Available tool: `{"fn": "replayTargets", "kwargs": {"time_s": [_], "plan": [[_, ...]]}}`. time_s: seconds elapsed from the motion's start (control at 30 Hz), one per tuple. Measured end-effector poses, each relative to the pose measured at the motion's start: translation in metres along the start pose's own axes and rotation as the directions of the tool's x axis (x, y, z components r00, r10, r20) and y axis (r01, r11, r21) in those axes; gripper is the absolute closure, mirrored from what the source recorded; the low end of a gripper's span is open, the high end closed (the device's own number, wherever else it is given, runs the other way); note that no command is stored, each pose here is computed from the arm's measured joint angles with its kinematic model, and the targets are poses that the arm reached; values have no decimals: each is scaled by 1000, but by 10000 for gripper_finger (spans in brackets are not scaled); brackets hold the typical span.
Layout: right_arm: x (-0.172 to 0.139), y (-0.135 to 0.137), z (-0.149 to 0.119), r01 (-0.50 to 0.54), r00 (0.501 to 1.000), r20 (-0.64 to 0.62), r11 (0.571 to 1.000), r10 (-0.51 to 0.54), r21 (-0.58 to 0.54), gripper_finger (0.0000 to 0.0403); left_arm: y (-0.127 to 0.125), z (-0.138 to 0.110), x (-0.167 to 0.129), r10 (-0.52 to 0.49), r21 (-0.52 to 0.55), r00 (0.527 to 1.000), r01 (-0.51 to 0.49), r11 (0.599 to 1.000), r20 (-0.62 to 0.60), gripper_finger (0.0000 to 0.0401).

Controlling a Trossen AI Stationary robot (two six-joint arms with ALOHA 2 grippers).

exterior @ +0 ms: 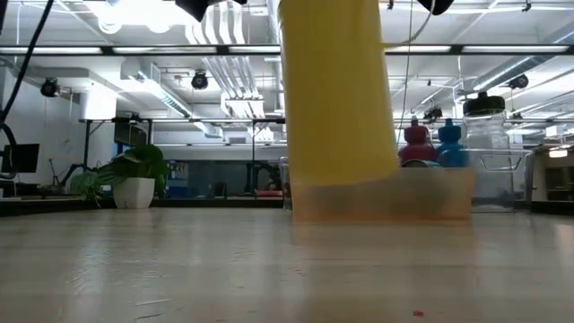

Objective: Pick & Place Food Item
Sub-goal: Put the yellow water bottle into the right transparent bin

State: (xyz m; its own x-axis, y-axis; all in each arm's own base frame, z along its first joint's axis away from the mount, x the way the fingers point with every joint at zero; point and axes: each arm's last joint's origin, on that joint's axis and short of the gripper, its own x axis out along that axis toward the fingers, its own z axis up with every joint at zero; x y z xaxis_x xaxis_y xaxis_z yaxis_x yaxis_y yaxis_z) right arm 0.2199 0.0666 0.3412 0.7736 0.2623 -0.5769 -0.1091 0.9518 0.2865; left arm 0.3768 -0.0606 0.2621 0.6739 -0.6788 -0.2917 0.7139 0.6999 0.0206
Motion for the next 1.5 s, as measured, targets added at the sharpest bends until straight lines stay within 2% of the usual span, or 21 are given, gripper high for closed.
{"fn": "replayTargets", "kwargs": {"time_s": [0.5, 0.87, 1.1, 1.5], "plan": [[-1, 0, 0, 1, 1000, 5, 1000, -1, -8, 39, 1, -6, 2, -1, 22, 1000, 1, 1000, -12, 344], [-1, 0, 0, 1, 1000, 7, 1000, -1, -8, 39, 6, -24, 15, -18, -24, 999, 17, 1000, -46, 343], [-1, 0, 0, 1, 1000, 7, 1000, -1, -8, 39, 7, -25, 15, -19, -27, 999, 18, 999, -50, 343], [-1, 0, 0, 1, 1000, 6, 1000, -1, -9, 39, 6, -25, 15, -20, -30, 998, 18, 999, -54, 295]]}}
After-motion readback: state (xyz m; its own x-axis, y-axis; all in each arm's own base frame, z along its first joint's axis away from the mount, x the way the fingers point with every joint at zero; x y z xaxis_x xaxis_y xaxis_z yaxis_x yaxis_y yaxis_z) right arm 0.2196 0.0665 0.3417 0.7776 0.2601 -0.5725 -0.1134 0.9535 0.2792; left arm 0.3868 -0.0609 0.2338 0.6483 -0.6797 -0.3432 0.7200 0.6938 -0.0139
